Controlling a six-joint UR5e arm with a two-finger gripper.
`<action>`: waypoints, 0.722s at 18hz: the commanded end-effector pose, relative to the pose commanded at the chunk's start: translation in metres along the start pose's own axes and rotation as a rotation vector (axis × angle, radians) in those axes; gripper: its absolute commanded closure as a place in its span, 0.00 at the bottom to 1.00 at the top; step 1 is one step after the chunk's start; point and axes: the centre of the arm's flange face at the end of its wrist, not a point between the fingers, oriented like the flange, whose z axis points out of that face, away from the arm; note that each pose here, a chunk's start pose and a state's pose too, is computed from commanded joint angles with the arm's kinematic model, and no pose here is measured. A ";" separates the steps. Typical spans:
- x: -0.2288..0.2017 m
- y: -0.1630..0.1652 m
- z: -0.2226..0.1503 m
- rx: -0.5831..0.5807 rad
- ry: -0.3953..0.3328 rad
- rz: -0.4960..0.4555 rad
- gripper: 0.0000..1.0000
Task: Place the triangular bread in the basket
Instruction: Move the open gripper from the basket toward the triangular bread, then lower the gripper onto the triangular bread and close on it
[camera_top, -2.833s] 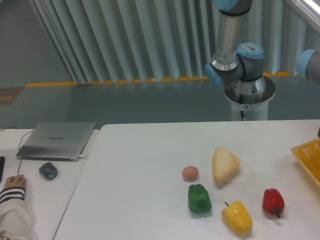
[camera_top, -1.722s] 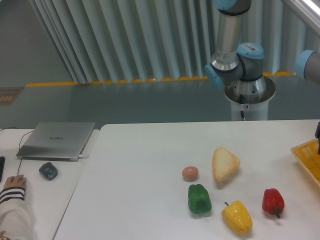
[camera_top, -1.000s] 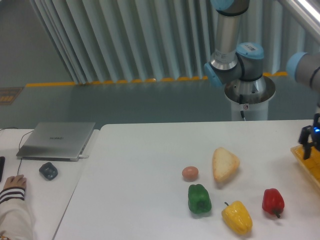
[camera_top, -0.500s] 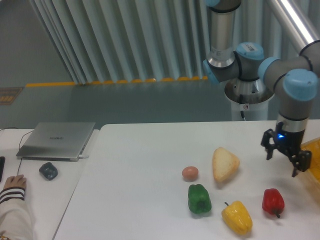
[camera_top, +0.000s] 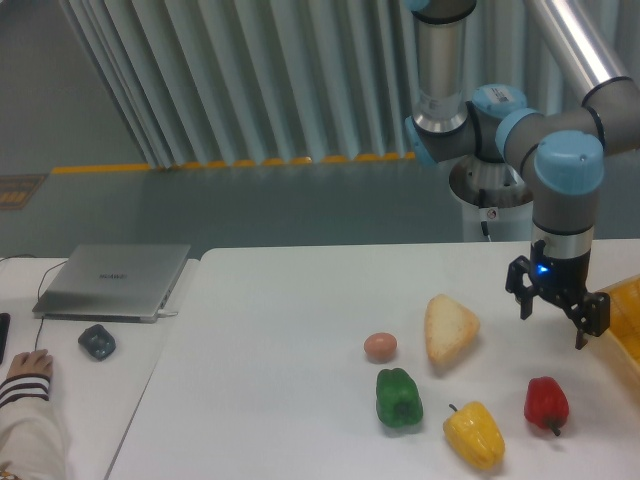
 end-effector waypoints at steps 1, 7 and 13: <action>0.013 -0.011 0.005 -0.023 -0.004 0.029 0.00; 0.049 -0.038 0.033 -0.085 0.016 0.005 0.00; 0.053 -0.039 0.085 -0.152 0.088 0.001 0.00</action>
